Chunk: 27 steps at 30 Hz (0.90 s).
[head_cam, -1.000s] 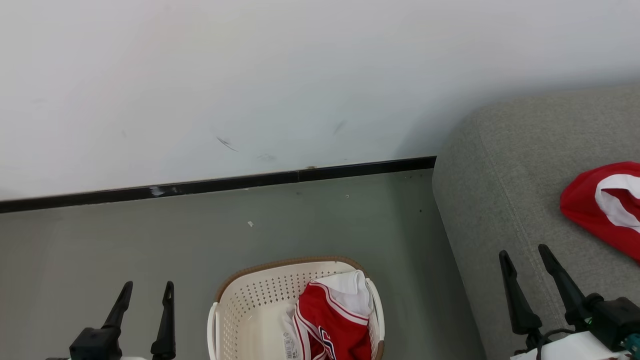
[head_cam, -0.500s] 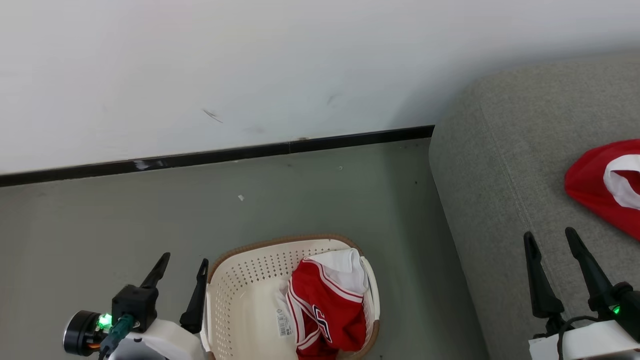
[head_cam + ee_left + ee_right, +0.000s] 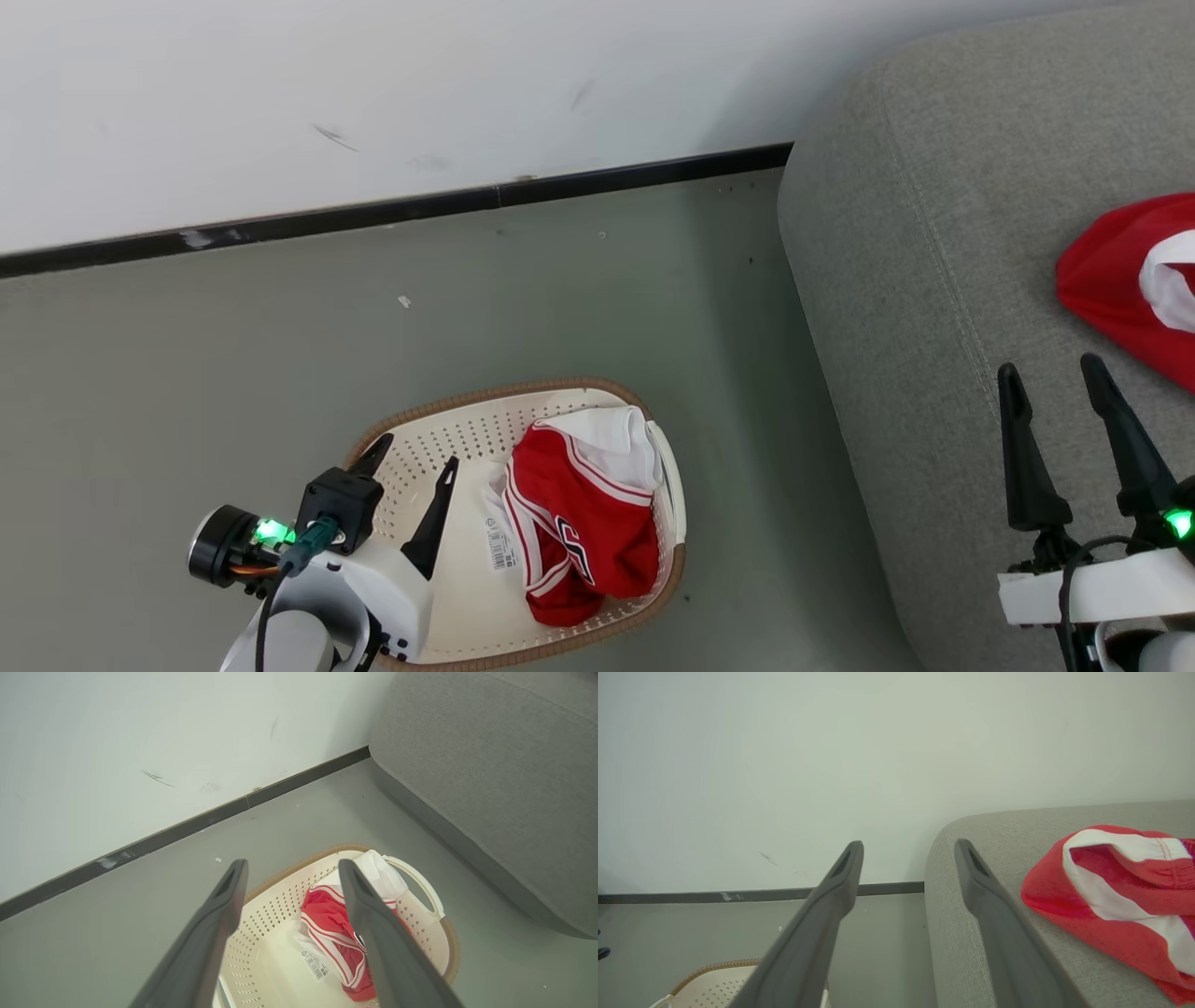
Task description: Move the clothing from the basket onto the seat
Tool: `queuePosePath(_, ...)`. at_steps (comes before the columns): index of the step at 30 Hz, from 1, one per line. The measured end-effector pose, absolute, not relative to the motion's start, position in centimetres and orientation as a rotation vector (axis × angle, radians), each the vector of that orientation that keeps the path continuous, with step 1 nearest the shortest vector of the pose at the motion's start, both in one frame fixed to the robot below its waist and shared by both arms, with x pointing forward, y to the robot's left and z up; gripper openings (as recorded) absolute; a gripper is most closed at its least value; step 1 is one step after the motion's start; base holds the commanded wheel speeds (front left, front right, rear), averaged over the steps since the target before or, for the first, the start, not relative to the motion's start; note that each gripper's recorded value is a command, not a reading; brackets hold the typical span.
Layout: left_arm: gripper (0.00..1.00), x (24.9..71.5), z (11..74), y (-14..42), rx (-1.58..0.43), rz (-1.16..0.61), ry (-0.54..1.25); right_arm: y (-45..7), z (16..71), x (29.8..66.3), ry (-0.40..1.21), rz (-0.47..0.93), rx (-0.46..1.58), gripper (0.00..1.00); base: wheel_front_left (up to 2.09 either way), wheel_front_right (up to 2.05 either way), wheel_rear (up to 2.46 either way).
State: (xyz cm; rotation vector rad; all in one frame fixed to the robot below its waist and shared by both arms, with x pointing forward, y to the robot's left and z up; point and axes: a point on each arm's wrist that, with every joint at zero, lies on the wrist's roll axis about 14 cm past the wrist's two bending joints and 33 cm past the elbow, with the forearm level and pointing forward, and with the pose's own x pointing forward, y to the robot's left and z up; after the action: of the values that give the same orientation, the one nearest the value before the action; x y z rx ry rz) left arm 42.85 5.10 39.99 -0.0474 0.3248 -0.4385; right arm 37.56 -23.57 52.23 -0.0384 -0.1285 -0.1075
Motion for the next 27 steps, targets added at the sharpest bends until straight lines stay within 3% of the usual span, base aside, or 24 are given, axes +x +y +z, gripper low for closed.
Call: queuePosePath(27, 1.00, 43.7, 26.5, -0.4, -0.029, -0.589, 0.673, -22.9, 54.1, 46.5, -0.263, -0.058, -0.080, 1.00, 0.00, 0.00, 0.00)
